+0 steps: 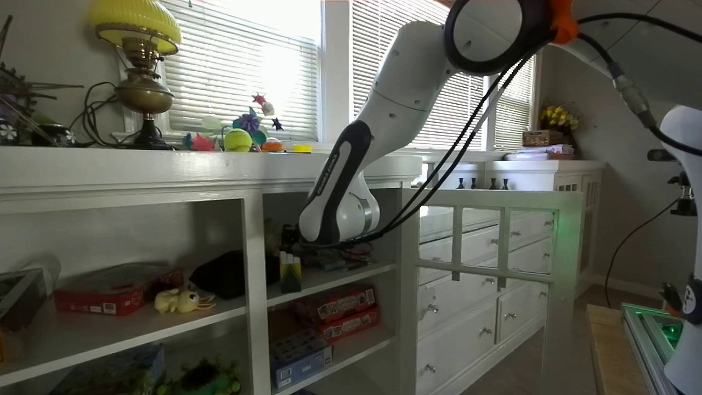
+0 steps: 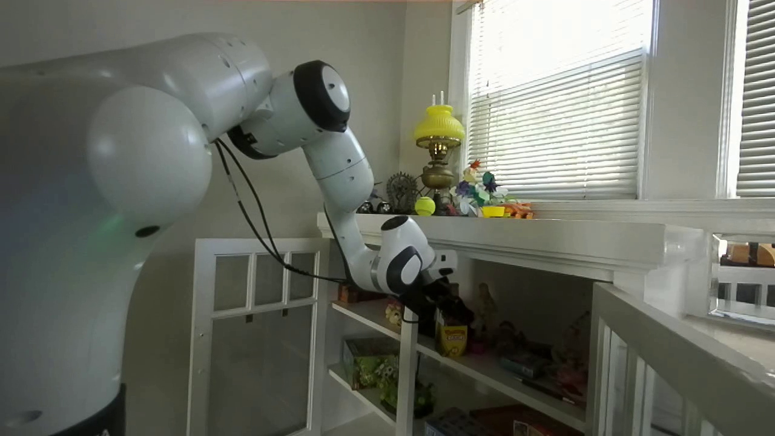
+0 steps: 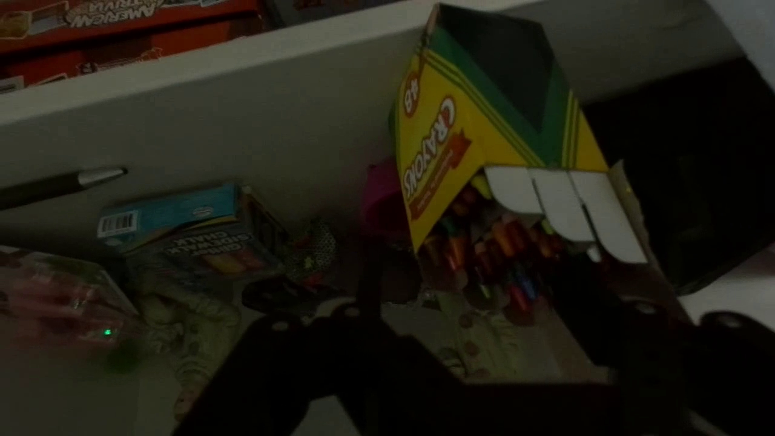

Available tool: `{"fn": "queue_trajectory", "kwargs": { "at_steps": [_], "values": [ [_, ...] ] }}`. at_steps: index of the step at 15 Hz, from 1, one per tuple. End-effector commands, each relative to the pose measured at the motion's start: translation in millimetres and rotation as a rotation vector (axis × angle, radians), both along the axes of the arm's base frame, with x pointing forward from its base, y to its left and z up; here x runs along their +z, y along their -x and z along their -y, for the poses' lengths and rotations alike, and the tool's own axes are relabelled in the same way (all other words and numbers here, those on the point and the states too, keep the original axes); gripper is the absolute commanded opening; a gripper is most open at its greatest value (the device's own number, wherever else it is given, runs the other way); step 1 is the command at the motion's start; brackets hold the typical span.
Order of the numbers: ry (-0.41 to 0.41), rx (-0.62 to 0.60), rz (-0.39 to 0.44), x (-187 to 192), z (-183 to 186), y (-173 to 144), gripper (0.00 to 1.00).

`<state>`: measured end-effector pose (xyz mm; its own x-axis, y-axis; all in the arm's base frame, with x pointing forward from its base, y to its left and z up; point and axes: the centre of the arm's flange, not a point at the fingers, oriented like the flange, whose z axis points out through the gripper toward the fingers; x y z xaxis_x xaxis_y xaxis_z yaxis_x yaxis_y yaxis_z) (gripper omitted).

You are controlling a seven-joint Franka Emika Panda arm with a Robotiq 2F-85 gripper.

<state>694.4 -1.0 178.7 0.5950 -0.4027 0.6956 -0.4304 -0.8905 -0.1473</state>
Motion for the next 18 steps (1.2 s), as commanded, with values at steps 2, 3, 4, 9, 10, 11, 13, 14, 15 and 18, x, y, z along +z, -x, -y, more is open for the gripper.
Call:
{"fn": "queue_trajectory", "kwargs": {
  "at_steps": [2,3,4,9,10,11,13,14,15,18],
  "values": [
    [-0.008,-0.014,0.007,0,3,-2,1.0],
    [-0.008,-0.016,0.006,-1,4,-2,1.0],
    [-0.009,-0.018,0.006,-1,4,-2,1.0],
    [-0.025,-0.03,-0.002,-6,11,-3,0.77],
    [-0.026,-0.034,-0.003,-7,14,-3,0.7],
    [-0.027,-0.037,-0.003,-7,16,-3,0.62],
    [-0.028,-0.043,-0.005,-9,20,-3,0.57],
    [-0.028,-0.043,-0.006,-9,21,-3,0.56],
    [-0.029,-0.044,-0.006,-10,22,-3,0.52],
    [-0.035,-0.044,-0.01,-11,23,-4,0.58]
  ]
}}
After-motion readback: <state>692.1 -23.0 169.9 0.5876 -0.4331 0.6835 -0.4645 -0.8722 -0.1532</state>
